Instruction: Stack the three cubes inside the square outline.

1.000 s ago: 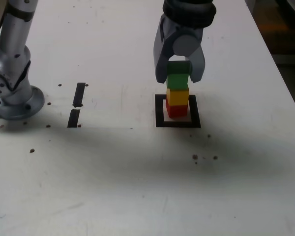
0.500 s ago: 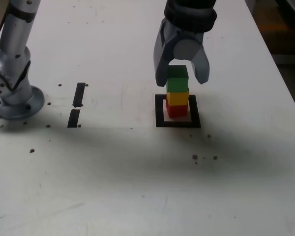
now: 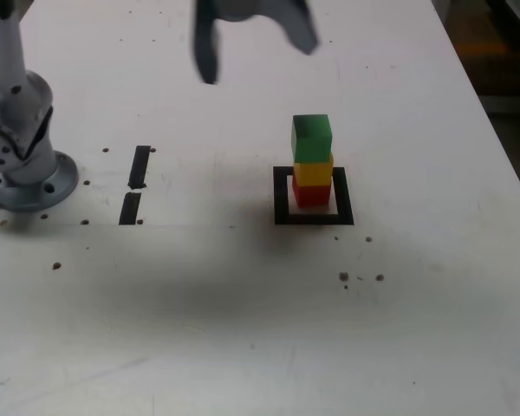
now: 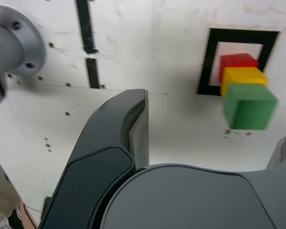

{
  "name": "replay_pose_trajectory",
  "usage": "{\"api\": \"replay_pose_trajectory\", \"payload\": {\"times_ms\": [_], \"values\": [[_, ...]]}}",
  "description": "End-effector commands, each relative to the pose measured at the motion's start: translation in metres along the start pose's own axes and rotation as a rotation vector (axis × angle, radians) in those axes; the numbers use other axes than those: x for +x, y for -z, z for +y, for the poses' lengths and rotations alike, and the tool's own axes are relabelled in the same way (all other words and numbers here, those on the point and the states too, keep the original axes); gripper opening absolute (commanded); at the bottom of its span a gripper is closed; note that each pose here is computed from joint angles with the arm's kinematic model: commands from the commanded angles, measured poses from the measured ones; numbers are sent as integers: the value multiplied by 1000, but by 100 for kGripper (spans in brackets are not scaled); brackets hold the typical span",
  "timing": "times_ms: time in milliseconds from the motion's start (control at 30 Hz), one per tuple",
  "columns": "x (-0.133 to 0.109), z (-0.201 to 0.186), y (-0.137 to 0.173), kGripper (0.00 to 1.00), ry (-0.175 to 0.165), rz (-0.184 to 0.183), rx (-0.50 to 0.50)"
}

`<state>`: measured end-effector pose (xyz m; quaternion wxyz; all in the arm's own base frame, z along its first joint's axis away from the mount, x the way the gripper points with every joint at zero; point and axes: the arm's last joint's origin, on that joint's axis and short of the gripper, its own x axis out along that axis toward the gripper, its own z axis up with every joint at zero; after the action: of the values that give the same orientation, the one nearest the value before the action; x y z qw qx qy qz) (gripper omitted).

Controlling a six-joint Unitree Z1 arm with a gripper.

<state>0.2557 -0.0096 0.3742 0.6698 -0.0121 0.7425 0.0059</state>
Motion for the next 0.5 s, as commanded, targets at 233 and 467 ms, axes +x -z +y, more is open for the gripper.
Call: {"api": "replay_pose_trajectory", "payload": {"times_ms": [233, 467], "values": [[64, 10, 72, 100, -36, 108, 30], [121, 11, 84, 100, -30, 148, 46]]}}
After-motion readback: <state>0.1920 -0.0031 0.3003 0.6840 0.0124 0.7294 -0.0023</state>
